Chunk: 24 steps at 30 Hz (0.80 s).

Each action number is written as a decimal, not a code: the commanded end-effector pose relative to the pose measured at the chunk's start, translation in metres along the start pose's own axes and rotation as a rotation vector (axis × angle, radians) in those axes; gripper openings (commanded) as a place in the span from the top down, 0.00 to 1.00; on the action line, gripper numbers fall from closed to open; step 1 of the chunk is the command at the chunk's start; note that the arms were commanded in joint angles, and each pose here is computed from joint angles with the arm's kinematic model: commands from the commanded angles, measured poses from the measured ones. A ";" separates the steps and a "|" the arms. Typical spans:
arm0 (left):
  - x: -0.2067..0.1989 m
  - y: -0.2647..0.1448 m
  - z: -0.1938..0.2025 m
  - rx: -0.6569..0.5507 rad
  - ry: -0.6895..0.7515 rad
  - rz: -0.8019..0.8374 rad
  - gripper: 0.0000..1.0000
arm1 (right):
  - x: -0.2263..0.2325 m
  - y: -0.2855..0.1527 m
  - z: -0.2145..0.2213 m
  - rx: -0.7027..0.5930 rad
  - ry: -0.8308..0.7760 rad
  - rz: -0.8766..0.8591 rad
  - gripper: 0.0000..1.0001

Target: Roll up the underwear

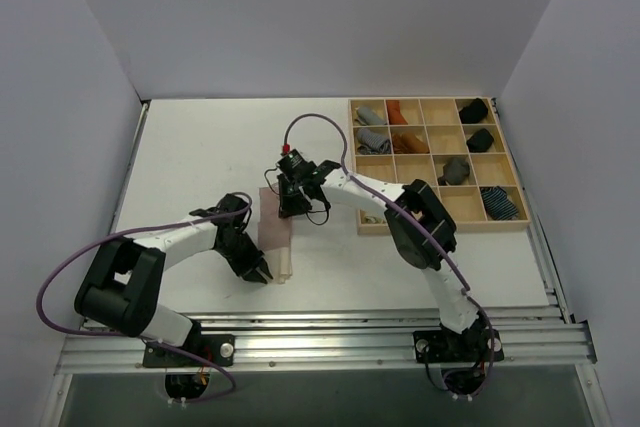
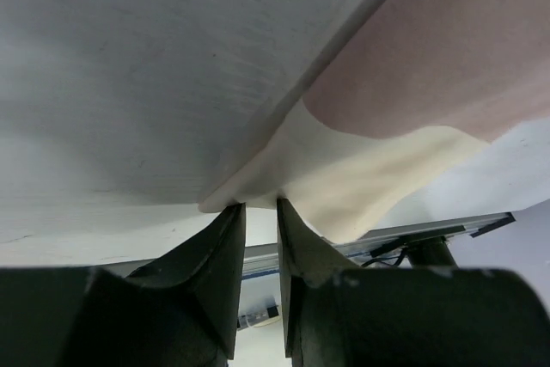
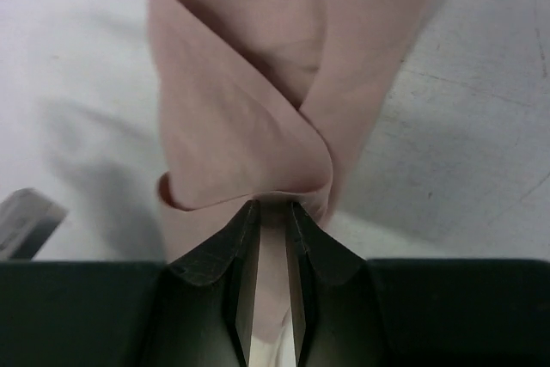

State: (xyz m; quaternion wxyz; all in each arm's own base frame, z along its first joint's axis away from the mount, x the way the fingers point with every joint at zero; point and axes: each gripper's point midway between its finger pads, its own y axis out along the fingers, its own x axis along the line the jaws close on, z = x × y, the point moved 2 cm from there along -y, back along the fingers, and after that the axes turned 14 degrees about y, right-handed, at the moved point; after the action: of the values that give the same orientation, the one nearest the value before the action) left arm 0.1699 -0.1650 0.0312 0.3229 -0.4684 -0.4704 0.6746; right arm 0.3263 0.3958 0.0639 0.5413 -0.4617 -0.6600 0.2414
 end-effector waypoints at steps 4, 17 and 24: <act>0.010 0.019 -0.002 -0.032 -0.022 -0.052 0.70 | -0.016 0.006 -0.020 -0.011 -0.021 0.063 0.85; -0.004 -0.021 -0.004 -0.103 0.002 -0.047 0.69 | -0.028 -0.012 -0.036 -0.017 -0.060 0.097 0.87; -0.056 -0.050 -0.031 -0.241 0.066 0.170 0.67 | 0.010 -0.041 -0.038 -0.015 -0.023 -0.043 0.86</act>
State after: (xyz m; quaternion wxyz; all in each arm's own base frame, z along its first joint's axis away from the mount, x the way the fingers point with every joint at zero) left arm 0.1900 -0.1715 0.0716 0.2704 -0.5227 -0.5001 0.6353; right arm 0.3518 0.3662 0.0563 0.5256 -0.4799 -0.6466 0.2744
